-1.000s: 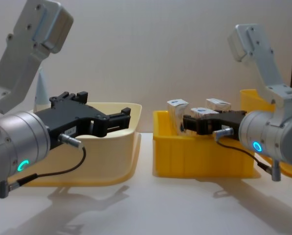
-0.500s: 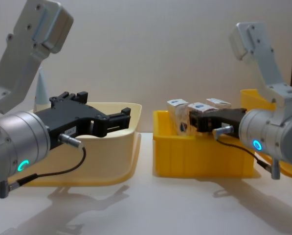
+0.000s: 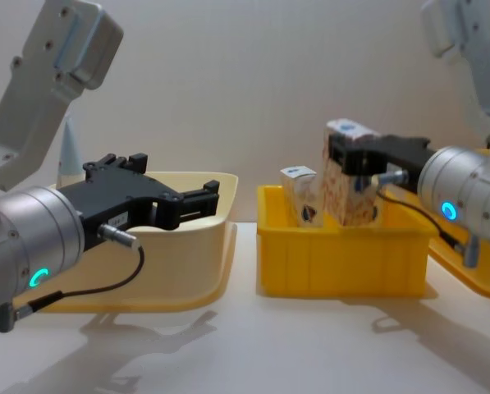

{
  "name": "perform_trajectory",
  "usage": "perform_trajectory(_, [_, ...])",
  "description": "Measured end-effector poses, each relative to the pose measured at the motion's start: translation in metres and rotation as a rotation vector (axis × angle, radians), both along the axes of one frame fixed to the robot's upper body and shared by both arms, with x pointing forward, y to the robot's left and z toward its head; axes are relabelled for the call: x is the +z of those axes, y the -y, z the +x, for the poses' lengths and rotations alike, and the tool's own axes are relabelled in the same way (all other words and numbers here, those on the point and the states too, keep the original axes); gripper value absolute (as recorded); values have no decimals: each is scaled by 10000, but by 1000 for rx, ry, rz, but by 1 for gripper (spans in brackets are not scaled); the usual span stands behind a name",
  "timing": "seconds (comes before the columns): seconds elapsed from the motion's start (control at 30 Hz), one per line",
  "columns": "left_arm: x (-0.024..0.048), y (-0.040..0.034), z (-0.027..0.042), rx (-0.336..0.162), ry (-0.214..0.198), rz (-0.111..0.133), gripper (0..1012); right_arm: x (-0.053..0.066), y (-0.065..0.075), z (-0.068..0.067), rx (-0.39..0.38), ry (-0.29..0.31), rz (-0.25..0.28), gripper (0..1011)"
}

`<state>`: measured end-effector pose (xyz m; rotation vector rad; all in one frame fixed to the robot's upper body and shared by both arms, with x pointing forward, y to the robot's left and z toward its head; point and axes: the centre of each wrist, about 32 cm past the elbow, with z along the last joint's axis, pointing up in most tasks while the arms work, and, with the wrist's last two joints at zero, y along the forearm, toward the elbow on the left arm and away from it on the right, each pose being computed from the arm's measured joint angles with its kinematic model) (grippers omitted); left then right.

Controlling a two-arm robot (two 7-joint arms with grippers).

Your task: Bimanual collaborative sorting of washing and personal care products

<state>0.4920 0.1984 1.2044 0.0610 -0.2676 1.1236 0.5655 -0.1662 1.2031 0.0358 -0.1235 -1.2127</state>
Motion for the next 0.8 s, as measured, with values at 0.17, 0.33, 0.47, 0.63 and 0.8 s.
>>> perform_trajectory(0.17, [0, 0, 0, 0, 0, 0, 1003, 65, 61, 1, -5, 63, 39, 413])
perform_trajectory(0.33, [0, 0, 0, 0, 0, 0, 1003, 172, 160, -1, -25, 146, 85, 415])
perform_trajectory(0.47, [0, 0, 0, 0, 0, 0, 1003, 259, 255, -9, -49, 206, 114, 413])
perform_trajectory(0.63, [0, 0, 0, 0, 0, 0, 1003, 370, 411, -32, -105, 279, 147, 413])
perform_trajectory(0.8, [0, 0, 0, 0, 0, 0, 1003, 458, 552, -65, -163, 334, 169, 415])
